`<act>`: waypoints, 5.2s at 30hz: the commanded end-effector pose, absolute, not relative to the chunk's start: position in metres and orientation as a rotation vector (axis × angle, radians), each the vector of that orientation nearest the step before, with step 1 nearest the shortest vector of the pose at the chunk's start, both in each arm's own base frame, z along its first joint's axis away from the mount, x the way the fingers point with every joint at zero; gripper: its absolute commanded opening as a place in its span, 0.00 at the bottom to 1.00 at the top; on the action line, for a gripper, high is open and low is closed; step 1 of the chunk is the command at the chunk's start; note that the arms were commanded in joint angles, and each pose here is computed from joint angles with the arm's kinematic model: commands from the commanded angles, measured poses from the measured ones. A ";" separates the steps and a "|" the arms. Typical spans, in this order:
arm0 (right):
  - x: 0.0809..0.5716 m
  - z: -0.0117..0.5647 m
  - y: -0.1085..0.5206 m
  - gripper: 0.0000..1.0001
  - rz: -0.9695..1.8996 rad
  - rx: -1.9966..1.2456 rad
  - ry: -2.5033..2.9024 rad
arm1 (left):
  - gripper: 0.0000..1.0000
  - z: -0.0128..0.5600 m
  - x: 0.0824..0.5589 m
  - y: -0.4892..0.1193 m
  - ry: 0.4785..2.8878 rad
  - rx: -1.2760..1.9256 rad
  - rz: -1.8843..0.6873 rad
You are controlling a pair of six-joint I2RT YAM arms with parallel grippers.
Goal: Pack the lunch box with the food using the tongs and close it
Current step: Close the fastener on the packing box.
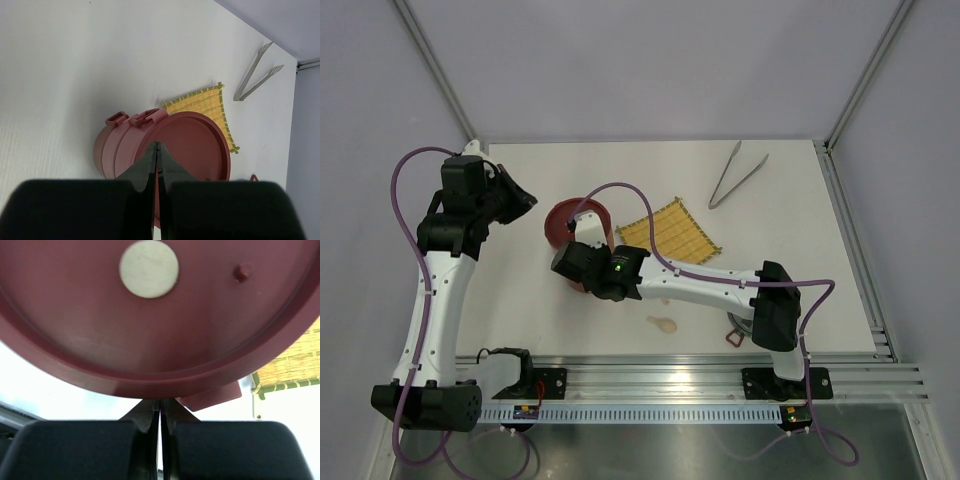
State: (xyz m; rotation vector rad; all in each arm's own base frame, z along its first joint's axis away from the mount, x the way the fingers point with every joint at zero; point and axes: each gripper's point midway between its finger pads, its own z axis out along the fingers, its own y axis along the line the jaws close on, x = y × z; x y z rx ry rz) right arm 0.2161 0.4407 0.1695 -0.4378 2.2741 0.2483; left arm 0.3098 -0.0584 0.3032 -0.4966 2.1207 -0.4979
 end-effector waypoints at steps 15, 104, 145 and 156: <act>0.167 0.195 0.449 0.00 0.475 -0.553 2.199 | 0.00 0.306 0.325 -0.057 2.082 -0.498 -0.500; 0.232 0.171 0.353 0.00 0.476 -0.206 2.291 | 0.00 0.136 0.303 -0.088 2.361 -0.736 -0.651; 0.241 0.182 0.349 0.00 0.452 -0.172 2.303 | 0.00 0.219 0.312 -0.097 2.254 -0.572 -0.905; 0.241 0.182 0.349 0.00 0.450 -0.176 2.306 | 0.00 0.217 0.331 -0.090 2.213 -0.577 -0.857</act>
